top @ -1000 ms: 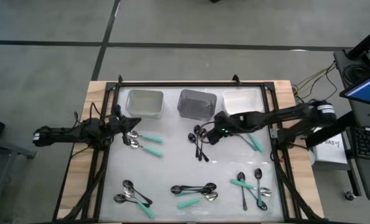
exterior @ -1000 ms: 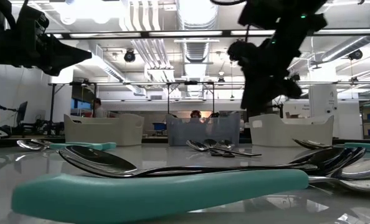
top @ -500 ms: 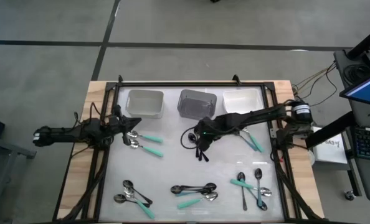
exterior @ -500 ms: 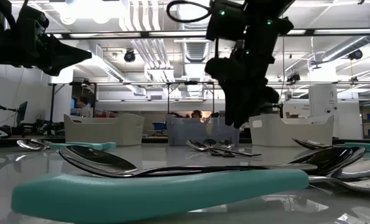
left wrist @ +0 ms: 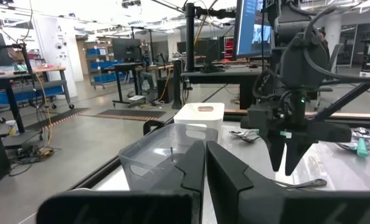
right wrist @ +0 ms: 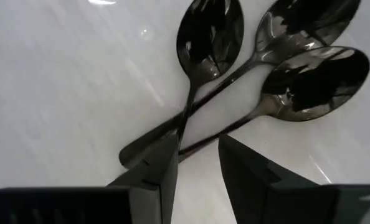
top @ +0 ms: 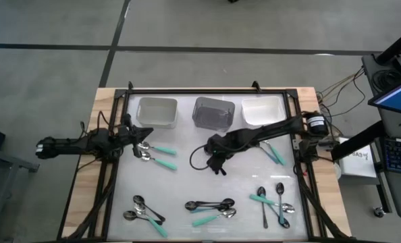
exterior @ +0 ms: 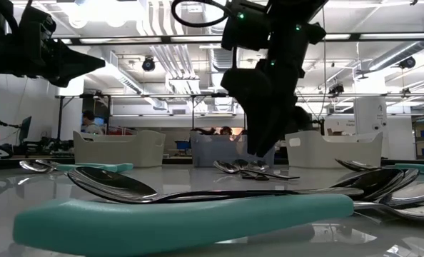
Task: Sort silverware by color (type)
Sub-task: Put the black spoon into the top black bin
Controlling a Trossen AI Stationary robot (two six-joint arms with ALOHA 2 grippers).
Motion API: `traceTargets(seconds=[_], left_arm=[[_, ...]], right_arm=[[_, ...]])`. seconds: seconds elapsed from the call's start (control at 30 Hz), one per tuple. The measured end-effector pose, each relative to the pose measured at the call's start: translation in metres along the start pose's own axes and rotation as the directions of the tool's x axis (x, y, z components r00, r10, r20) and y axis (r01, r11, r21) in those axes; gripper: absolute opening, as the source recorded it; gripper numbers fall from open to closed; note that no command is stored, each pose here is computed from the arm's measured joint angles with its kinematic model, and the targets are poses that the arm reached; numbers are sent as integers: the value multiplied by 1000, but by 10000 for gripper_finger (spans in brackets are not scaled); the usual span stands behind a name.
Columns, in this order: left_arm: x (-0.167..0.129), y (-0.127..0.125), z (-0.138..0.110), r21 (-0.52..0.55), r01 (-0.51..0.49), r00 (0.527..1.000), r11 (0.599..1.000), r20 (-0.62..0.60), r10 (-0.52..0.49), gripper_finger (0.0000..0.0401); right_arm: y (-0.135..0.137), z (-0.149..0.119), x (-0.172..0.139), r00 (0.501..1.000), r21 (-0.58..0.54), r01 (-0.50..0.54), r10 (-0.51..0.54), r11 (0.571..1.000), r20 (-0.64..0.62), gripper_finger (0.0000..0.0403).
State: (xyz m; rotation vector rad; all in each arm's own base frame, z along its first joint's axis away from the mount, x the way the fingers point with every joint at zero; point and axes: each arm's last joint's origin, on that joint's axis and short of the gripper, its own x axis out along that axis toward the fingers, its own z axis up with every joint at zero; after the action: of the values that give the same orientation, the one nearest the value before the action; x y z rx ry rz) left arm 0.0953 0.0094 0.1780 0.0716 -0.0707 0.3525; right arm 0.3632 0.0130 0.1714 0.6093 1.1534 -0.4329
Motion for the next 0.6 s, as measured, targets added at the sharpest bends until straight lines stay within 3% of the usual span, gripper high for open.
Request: traceTargets(seconds=[0.27,0.6], left_arm=[[0,0,0,0,0,1000,1000,0,0,0],[0,0,0,0,0,1000,1000,0,0,0]], right_arm=[[5,-6,17,1000,-28,16,-16,999,-23,107],[8,-4,16,1000,-22,-11,11,1000,7,107]])
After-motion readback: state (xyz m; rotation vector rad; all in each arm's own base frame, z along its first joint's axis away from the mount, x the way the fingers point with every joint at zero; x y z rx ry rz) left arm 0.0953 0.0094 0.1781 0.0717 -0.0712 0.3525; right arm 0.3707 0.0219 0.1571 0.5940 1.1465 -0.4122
